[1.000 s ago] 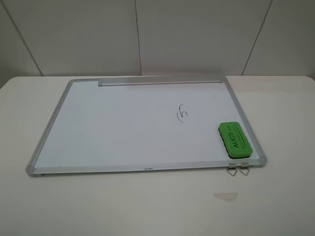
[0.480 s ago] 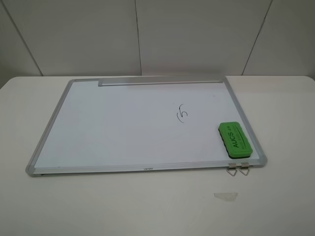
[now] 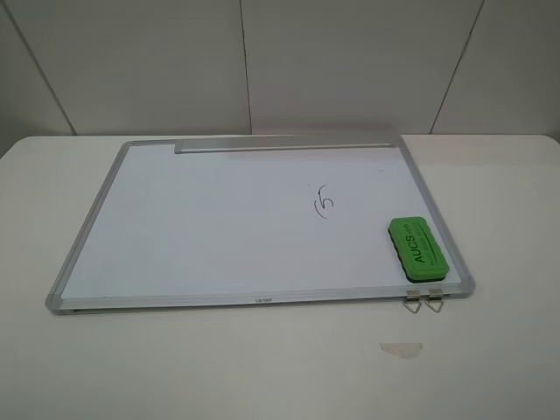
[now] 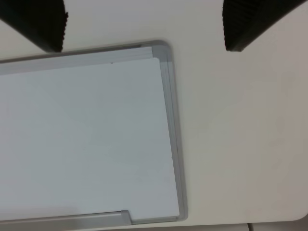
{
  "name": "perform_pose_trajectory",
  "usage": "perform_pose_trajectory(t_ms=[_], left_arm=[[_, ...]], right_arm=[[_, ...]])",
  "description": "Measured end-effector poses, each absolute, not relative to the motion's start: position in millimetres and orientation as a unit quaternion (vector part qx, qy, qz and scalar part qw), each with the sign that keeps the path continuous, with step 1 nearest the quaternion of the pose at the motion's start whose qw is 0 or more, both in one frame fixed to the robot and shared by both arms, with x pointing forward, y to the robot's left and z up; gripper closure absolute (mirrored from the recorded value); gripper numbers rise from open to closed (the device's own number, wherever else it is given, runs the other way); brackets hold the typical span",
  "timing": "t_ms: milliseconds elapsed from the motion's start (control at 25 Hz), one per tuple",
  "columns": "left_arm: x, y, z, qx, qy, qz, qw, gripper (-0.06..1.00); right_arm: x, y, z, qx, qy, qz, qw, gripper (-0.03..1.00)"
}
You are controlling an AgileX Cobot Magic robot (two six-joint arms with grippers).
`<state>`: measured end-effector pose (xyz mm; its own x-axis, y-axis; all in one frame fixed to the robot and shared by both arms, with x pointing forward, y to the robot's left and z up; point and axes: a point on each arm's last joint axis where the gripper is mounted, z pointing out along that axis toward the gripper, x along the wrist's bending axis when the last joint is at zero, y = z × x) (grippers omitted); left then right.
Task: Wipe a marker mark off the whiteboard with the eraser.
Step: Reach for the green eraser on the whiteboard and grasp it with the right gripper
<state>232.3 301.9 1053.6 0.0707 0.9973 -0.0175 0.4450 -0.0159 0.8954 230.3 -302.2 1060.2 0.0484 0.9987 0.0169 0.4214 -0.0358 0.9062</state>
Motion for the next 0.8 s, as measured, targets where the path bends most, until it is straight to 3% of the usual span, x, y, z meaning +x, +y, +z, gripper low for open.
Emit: perform_pose_trajectory(t_ms=[400,800], left_arm=[[232,302,1054,0.619,0.583,0.354,0.39,0.26],[232,302,1054,0.619,0.583,0.354,0.39,0.26]], right_arm=[[230,-298,1060,0.613,0.579,0.393,0.366,0.14],[263,-290,1064,0.652,0.613,0.359,0.262,0.14]])
